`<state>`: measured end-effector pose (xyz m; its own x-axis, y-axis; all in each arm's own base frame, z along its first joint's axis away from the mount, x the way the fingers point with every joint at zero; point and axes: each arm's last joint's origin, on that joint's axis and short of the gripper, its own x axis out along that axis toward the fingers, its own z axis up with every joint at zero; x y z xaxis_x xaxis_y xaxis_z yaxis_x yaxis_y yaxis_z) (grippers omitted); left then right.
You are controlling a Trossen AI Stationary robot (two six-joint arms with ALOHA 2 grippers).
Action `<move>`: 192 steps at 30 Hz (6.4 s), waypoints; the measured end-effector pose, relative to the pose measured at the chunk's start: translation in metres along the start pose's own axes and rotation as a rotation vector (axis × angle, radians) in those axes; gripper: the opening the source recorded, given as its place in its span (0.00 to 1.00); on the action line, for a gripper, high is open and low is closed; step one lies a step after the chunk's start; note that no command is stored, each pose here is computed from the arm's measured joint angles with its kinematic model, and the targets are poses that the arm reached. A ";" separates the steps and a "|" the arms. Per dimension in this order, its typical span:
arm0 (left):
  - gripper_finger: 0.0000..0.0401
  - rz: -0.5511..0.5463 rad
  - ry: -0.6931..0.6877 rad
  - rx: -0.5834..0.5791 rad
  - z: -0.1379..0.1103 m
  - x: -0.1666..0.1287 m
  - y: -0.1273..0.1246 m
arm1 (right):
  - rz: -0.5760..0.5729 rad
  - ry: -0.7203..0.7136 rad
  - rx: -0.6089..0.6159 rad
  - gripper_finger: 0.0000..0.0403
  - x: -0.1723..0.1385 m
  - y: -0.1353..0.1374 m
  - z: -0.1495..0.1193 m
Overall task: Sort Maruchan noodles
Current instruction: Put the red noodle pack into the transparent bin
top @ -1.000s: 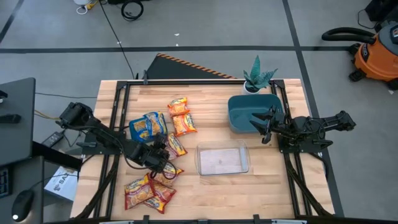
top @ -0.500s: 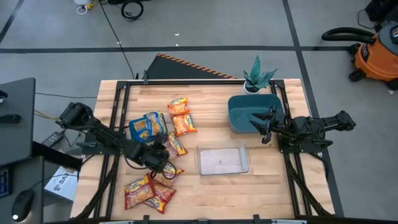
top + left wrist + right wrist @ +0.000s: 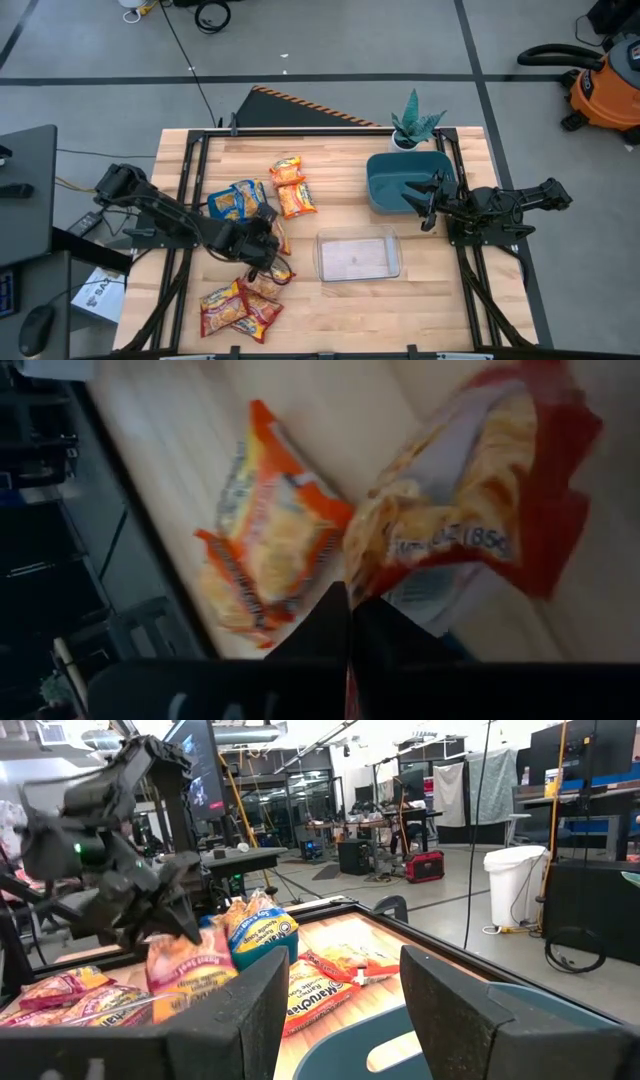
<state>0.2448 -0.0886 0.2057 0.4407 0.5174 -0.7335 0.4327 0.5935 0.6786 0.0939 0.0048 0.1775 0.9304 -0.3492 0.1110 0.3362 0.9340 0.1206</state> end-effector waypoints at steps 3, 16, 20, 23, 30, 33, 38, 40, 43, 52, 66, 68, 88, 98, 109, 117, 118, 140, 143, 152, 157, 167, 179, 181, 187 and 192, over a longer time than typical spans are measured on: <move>0.02 0.015 -0.011 -0.007 0.004 -0.010 0.022 | 0.000 0.000 0.000 0.49 0.000 0.000 0.000; 0.02 0.201 -0.147 -0.103 0.022 -0.025 0.105 | -0.001 0.000 -0.001 0.49 0.000 0.000 0.000; 0.02 0.204 -0.298 -0.182 0.028 -0.019 0.126 | 0.000 0.000 0.000 0.49 0.000 0.000 0.000; 0.02 0.134 -0.472 -0.223 0.030 -0.015 0.138 | 0.000 0.000 0.000 0.49 0.000 0.000 0.000; 0.02 -0.032 -0.849 -0.296 0.037 -0.002 0.161 | 0.000 0.000 0.000 0.49 0.000 0.000 0.000; 0.02 -0.116 -0.903 -0.313 0.044 0.014 0.159 | -0.001 0.002 -0.002 0.49 0.000 0.000 0.000; 0.02 -0.142 -0.923 -0.264 0.063 0.042 0.148 | 0.000 -0.008 0.005 0.49 0.000 0.000 0.001; 0.02 -0.122 -0.941 -0.238 0.070 0.050 0.144 | 0.000 -0.011 0.007 0.49 0.000 0.000 0.001; 0.02 -0.071 -1.000 -0.220 0.080 0.055 0.143 | -0.001 -0.011 0.007 0.49 0.000 0.000 0.001; 0.02 -0.059 -1.181 -0.186 0.101 0.076 0.134 | 0.000 -0.016 0.010 0.49 0.000 0.000 0.002; 0.02 -0.091 -0.992 -0.192 0.104 0.111 0.113 | 0.000 -0.016 0.010 0.49 0.000 0.000 0.002; 0.02 -0.105 -0.987 -0.203 0.104 0.111 0.112 | 0.000 -0.015 0.010 0.49 0.000 0.000 0.002; 0.37 0.016 -0.650 -0.137 0.094 0.062 0.102 | 0.000 -0.016 0.010 0.49 0.000 0.000 0.002; 0.35 -0.309 -0.433 -0.259 0.050 0.008 0.089 | 0.000 -0.016 0.010 0.49 0.000 0.000 0.002; 0.35 -0.645 -0.017 -0.406 0.021 -0.004 0.034 | 0.001 -0.022 0.014 0.49 0.000 0.000 0.003; 0.35 -0.821 0.230 -0.404 0.000 -0.004 -0.021 | 0.001 -0.022 0.014 0.49 0.000 0.000 0.002; 0.35 -0.846 0.255 -0.418 -0.002 -0.004 -0.027 | 0.001 -0.022 0.014 0.49 0.000 0.000 0.002; 0.35 -0.965 0.144 -0.789 -0.002 -0.021 -0.027 | 0.003 -0.040 0.026 0.49 0.000 0.000 0.004; 0.35 -0.940 0.200 -0.909 -0.001 -0.024 -0.031 | 0.003 -0.041 0.027 0.49 0.000 0.000 0.005; 0.35 -0.862 0.323 -1.166 0.002 -0.041 -0.049 | 0.002 -0.043 0.028 0.49 0.000 0.000 0.005; 0.35 -0.793 0.351 -1.231 0.004 -0.042 -0.058 | 0.002 -0.043 0.028 0.49 0.000 0.000 0.005; 0.35 -0.728 0.401 -1.157 0.010 -0.035 -0.080 | 0.002 -0.043 0.028 0.49 0.000 0.000 0.005; 0.27 -0.731 0.394 -1.145 0.010 -0.037 -0.082 | 0.002 -0.043 0.028 0.49 0.000 0.000 0.005; 0.23 -0.729 0.392 -1.144 0.010 -0.037 -0.082 | 0.002 -0.043 0.028 0.49 0.000 0.000 0.005; 0.08 -0.733 0.378 -1.111 0.010 -0.037 -0.082 | 0.002 -0.043 0.028 0.49 0.000 0.000 0.005; 0.02 -0.707 0.363 -1.087 0.009 -0.036 -0.082 | 0.002 -0.043 0.027 0.49 0.000 0.000 0.005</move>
<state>0.2003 -0.1616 0.1770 0.0792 -0.0678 -0.9946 -0.4340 0.8958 -0.0956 0.0935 0.0048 0.1822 0.9239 -0.3505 0.1534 0.3293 0.9327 0.1473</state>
